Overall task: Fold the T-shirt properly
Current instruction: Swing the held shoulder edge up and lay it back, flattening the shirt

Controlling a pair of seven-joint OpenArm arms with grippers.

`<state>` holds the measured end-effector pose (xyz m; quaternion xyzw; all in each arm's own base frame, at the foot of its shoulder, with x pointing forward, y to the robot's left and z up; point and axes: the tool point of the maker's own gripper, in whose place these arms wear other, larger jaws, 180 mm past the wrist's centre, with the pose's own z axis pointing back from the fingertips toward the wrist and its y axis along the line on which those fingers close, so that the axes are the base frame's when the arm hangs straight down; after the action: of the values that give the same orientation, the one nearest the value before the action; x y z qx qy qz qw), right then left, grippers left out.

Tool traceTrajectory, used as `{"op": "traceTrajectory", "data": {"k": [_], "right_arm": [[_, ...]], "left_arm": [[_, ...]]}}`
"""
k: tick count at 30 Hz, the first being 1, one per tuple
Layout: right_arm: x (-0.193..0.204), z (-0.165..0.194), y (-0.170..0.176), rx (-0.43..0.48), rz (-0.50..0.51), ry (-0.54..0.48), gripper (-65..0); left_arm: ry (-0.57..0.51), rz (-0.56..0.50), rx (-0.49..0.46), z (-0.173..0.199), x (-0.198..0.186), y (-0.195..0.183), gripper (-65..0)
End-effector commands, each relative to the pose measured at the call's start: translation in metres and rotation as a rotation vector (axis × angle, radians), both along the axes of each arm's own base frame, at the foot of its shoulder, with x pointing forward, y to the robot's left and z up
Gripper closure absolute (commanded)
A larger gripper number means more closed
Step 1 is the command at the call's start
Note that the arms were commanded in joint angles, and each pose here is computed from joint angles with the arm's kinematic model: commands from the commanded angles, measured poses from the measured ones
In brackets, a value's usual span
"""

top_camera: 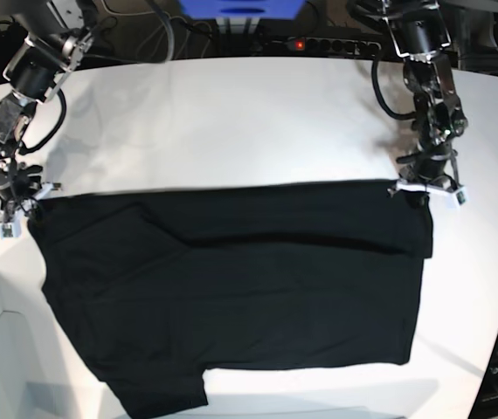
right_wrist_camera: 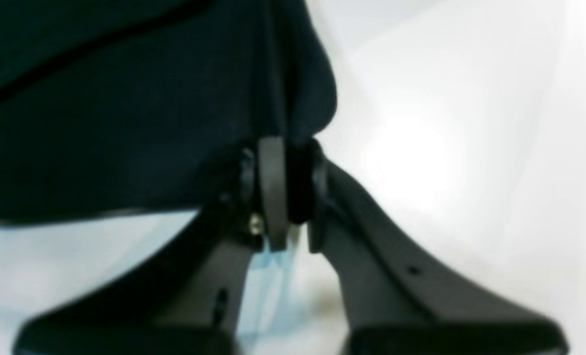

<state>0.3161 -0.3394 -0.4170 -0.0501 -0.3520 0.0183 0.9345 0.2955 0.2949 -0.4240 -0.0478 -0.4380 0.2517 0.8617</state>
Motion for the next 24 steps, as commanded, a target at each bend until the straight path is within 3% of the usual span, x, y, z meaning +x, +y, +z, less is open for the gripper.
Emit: {"op": "traceTrajectory", "data": {"k": [1,11,20,24], "right_arm": [[-0.007,0.007,-0.013,-0.051,0.006,0.018,0.0],[-0.012,0.055,-0.022,-0.203,0.029,-0.028,0.0],[0.051,0.134,-0.023,-0.278,0.023,-0.139,0.0],[0.069,0.16,-0.024,-0.281,0.006,-0.178,0.0]], "left_arm": [[0.046,-0.013,0.006,-0.003,-0.008,0.0,0.0],[-0.127,-0.044,0.128,0.074,0.01,0.011,0.0],[-0.159,-0.006,0.065,0.127,0.054,0.029,0.0],[-0.154,-0.016,0.05,0.134,0.061,0.027,0.0]]}}
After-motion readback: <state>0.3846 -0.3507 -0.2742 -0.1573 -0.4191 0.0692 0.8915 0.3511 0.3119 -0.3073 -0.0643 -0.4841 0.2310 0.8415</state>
